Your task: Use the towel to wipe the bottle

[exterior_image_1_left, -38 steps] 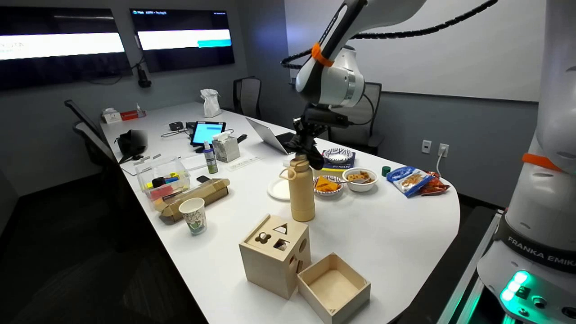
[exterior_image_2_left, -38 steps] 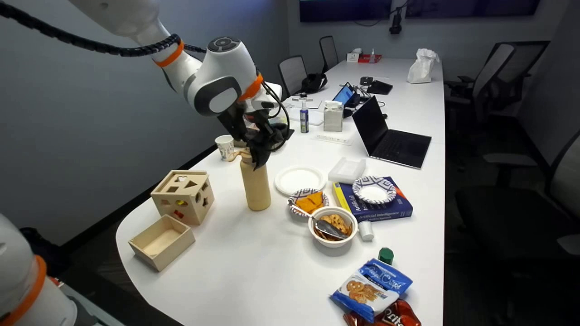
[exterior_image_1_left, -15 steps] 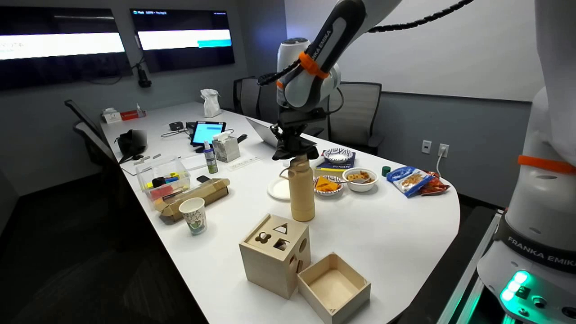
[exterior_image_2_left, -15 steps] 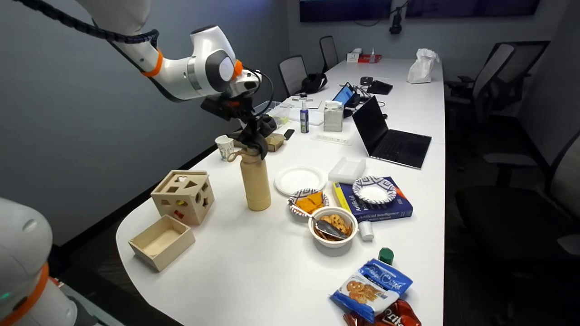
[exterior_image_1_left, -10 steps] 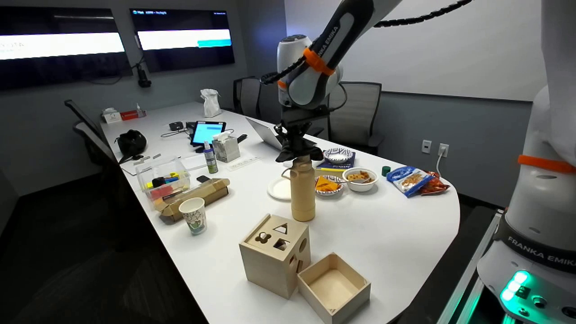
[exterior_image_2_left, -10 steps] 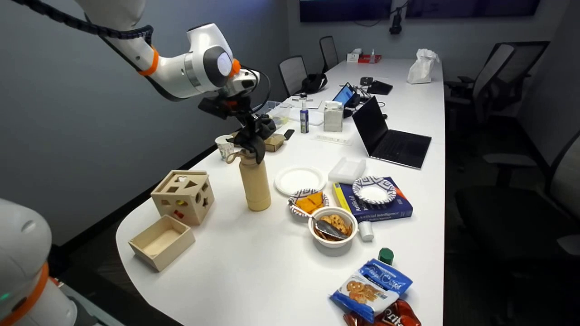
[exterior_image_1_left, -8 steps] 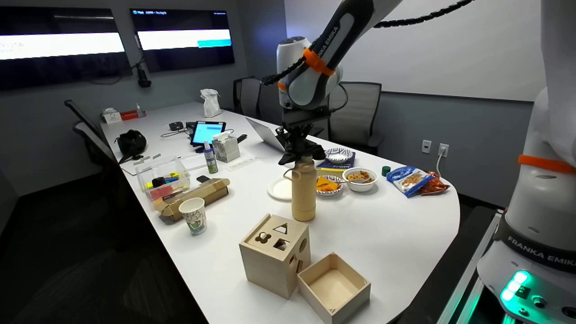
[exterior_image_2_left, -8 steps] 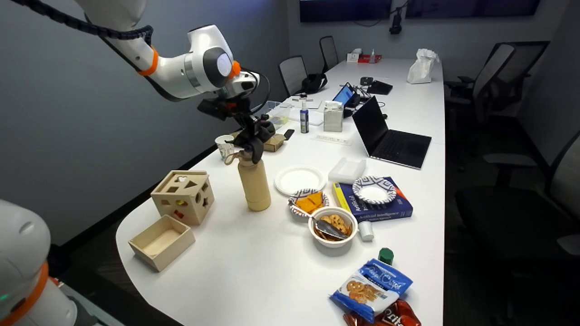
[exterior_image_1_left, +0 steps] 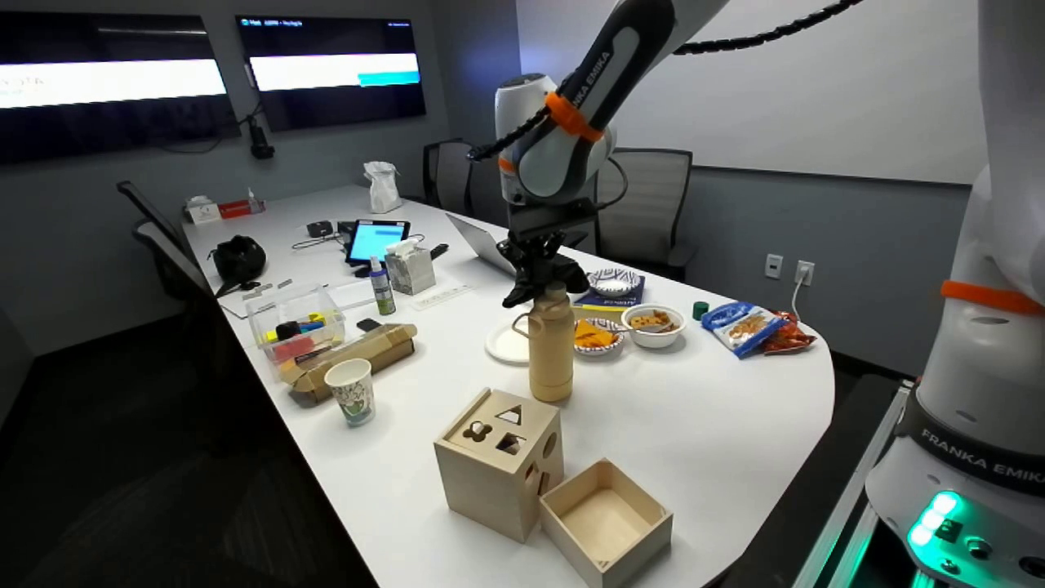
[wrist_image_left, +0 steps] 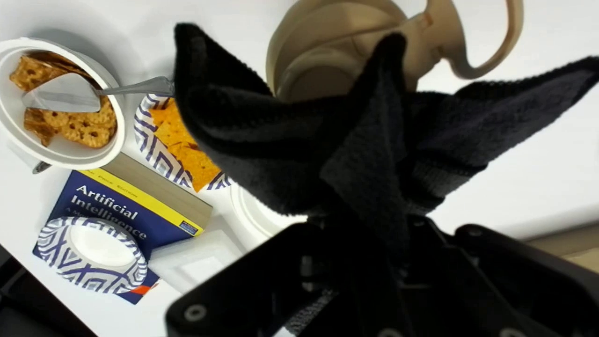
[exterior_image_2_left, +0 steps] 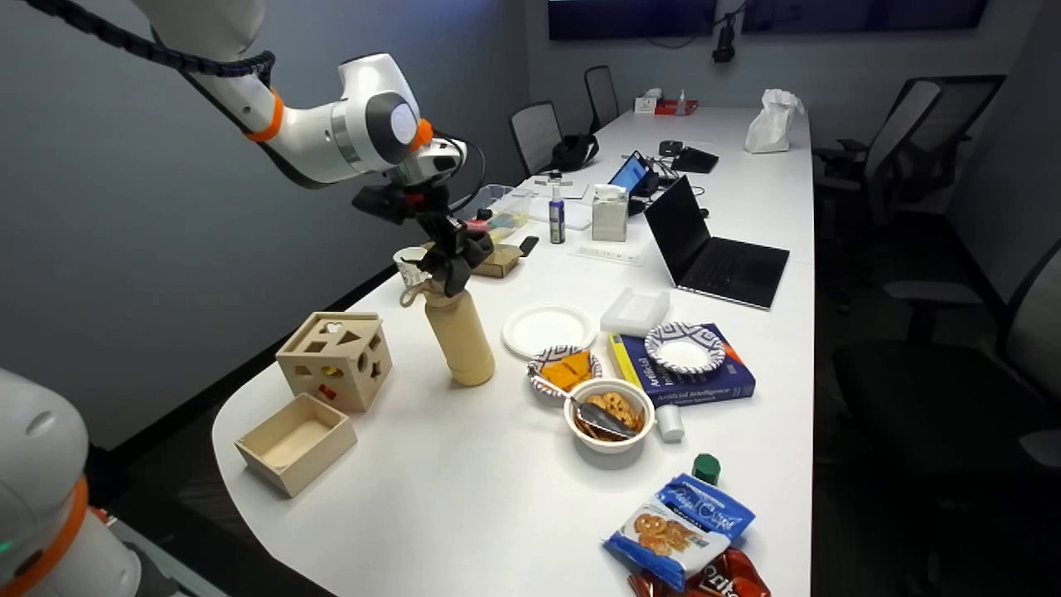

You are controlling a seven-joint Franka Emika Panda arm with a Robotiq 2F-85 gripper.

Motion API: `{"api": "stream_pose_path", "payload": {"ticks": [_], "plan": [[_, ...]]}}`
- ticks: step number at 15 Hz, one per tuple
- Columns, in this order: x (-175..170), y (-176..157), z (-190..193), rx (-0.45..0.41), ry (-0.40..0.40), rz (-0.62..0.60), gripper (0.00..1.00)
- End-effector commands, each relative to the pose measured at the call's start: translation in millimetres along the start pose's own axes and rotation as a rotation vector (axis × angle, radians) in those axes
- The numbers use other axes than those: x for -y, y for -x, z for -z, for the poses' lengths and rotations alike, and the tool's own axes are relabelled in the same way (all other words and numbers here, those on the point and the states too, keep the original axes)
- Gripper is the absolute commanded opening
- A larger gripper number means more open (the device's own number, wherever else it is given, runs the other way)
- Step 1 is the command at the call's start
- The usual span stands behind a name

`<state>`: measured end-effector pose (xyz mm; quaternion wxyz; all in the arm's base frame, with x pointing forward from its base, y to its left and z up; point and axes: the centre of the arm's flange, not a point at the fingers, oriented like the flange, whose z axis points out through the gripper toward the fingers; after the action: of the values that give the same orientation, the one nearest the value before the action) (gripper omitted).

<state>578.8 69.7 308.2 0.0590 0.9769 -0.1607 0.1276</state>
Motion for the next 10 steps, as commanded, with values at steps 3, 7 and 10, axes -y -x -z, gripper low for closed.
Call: {"api": "stream_pose_path", "payload": {"ticks": [3,7,10], "plan": [[-6,-6,5,-0.037,-0.001,-0.067,0.03],[-19,-18,9,-0.096,-0.024,-0.129,0.03],[-26,-25,14,-0.141,-0.050,-0.152,0.03]]}}
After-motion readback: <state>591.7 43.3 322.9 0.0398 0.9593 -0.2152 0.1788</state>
